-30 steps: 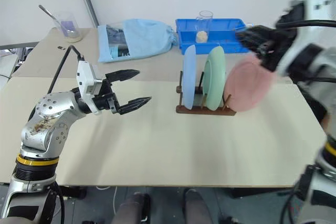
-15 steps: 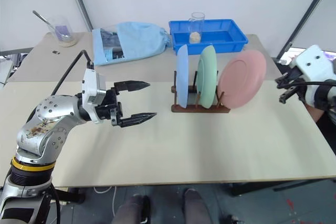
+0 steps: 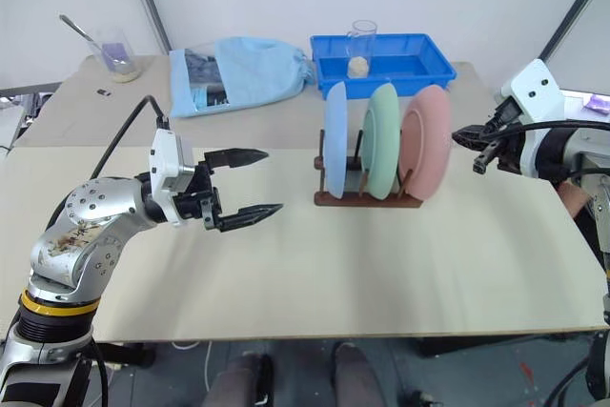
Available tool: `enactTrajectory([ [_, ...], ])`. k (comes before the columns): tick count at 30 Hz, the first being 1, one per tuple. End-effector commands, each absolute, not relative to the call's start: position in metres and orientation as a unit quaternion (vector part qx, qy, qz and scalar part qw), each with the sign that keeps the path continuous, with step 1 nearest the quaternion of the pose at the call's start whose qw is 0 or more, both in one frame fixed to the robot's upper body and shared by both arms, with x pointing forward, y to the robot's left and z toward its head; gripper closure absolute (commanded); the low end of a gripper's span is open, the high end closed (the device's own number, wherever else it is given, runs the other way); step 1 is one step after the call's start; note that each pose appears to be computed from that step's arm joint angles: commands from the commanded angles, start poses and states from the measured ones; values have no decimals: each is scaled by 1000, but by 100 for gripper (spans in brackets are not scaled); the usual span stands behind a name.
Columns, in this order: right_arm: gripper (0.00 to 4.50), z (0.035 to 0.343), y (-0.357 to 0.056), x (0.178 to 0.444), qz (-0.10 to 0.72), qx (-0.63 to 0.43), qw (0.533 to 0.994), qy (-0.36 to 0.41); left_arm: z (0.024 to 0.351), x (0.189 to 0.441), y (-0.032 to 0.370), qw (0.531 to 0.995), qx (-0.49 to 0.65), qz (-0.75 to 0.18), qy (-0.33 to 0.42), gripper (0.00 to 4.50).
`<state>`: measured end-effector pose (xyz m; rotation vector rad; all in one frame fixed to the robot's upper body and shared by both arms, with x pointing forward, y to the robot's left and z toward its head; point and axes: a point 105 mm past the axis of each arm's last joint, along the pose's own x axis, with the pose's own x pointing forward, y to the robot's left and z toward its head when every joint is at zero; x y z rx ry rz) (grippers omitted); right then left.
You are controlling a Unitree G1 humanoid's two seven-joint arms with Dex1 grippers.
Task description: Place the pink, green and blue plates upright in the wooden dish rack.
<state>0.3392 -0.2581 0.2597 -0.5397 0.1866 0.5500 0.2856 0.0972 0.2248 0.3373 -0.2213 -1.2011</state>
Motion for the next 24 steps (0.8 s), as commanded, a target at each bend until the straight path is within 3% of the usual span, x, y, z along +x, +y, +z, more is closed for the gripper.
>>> enactTrajectory([
  [1, 448, 284, -275, 333, 229, -330, 914, 57, 228, 291, 110, 818, 202, -528, -106, 0],
  [4, 448, 283, -288, 323, 235, -371, 896, 72, 217, 300, 133, 834, 248, -488, -67, 0],
  [8, 322, 270, -298, 302, 284, -393, 866, 126, 207, 300, 172, 850, 284, -443, -7, 0],
  [16, 56, 248, -305, 272, 372, -408, 808, 204, 180, 267, 238, 849, 334, -385, 137, 0],
  [24, 56, 237, -298, 277, 392, -405, 800, 204, 170, 254, 240, 854, 316, -384, 153, 0],
])
